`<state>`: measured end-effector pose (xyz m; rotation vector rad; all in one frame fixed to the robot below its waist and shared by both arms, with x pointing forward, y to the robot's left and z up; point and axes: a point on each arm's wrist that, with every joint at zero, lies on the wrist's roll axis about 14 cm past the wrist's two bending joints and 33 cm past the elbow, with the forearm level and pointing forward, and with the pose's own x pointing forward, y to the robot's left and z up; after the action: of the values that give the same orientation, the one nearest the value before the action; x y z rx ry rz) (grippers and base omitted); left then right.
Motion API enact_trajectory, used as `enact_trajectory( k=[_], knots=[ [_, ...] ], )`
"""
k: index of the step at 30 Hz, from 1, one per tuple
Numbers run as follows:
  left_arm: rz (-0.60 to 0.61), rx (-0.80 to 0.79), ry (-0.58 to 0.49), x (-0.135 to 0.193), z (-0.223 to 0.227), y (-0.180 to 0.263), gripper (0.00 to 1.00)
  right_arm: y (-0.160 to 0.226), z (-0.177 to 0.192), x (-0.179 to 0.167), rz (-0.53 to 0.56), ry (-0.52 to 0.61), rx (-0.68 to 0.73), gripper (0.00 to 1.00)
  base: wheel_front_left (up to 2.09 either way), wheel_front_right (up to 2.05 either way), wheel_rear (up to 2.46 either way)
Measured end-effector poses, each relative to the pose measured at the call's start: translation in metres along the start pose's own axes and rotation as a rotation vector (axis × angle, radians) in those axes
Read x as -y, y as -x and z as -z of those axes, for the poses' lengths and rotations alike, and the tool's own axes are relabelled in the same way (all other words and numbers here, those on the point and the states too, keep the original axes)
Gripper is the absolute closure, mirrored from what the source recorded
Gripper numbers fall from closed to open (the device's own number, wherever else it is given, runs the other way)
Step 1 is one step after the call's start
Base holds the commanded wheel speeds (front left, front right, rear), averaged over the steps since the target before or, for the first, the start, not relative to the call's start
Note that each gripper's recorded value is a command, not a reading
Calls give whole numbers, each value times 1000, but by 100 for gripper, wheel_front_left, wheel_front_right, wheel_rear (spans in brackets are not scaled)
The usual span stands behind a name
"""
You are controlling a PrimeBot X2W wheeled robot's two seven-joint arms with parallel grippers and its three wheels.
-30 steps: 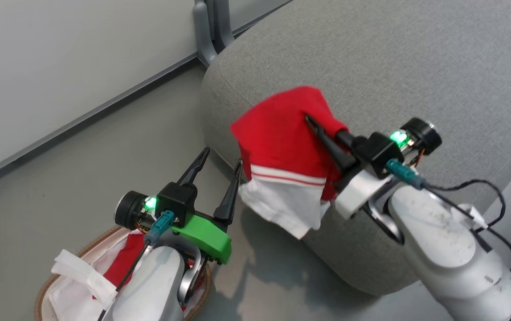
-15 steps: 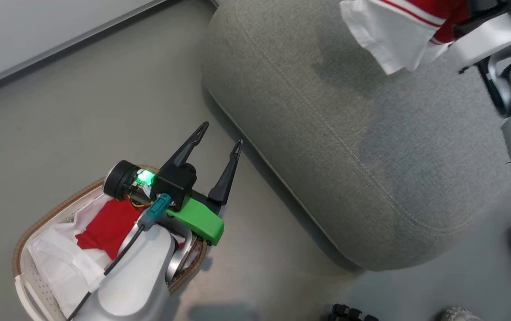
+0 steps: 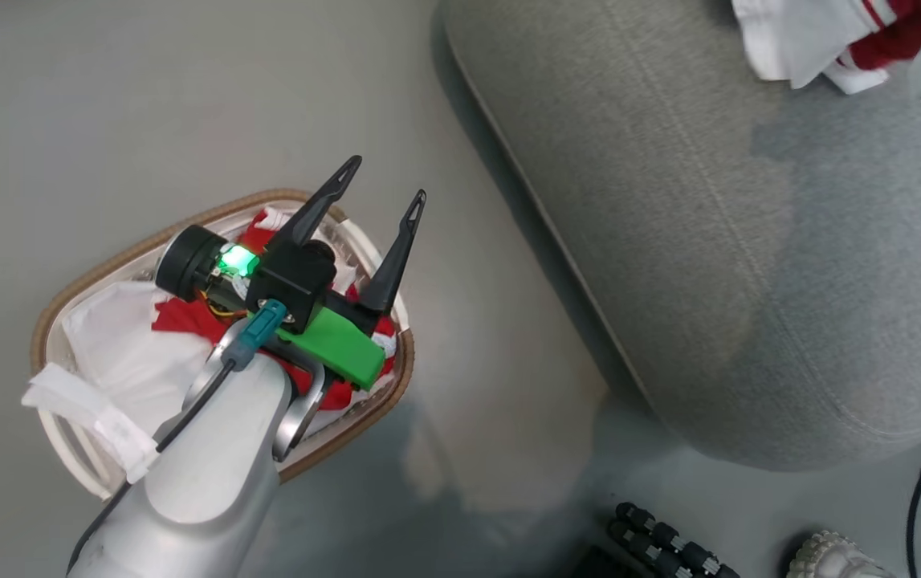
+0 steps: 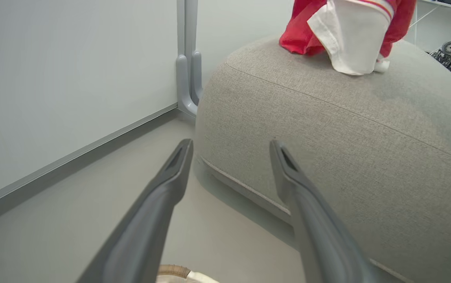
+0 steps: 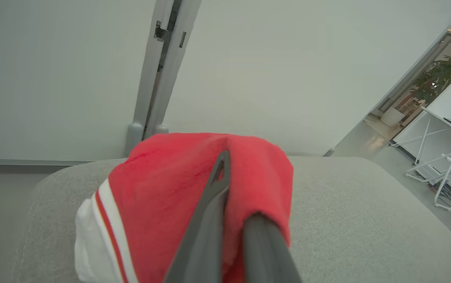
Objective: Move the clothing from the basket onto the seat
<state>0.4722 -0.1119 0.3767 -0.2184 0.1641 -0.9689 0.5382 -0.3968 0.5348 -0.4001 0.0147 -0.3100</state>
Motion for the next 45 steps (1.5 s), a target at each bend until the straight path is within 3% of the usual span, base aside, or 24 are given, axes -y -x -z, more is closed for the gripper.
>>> enact_trajectory(
  k=[1,2,3,4,5,13,20,29,45],
  knots=[
    [-14,-5,5,-6,3,2,0,1,12,-5,0,-7,-26,91,0,0,0],
    [-26,-9,9,-10,6,4,0,2,22,-11,-9,-4,-49,69,0,0,0],
    [-37,-16,13,-15,10,6,0,5,35,-17,-10,-12,-77,53,0,0,0],
    [-47,-24,16,-19,14,8,0,8,46,-21,-3,-29,-102,16,0,0,0],
    [-57,-32,19,-22,17,11,0,11,56,-24,1,-39,-125,0,0,0,0],
    [-94,-37,25,-27,13,15,0,61,99,-28,34,-96,-243,0,0,0,0],
    [-117,-22,22,-17,-4,19,0,102,96,-19,36,-110,-254,0,0,0,0],
    [-218,5,7,-18,-30,45,0,112,45,-38,-27,-197,-110,0,0,0,0],
    [-579,46,-42,-65,-65,150,0,116,-34,-152,-327,-342,64,0,0,0,0]
  ],
)
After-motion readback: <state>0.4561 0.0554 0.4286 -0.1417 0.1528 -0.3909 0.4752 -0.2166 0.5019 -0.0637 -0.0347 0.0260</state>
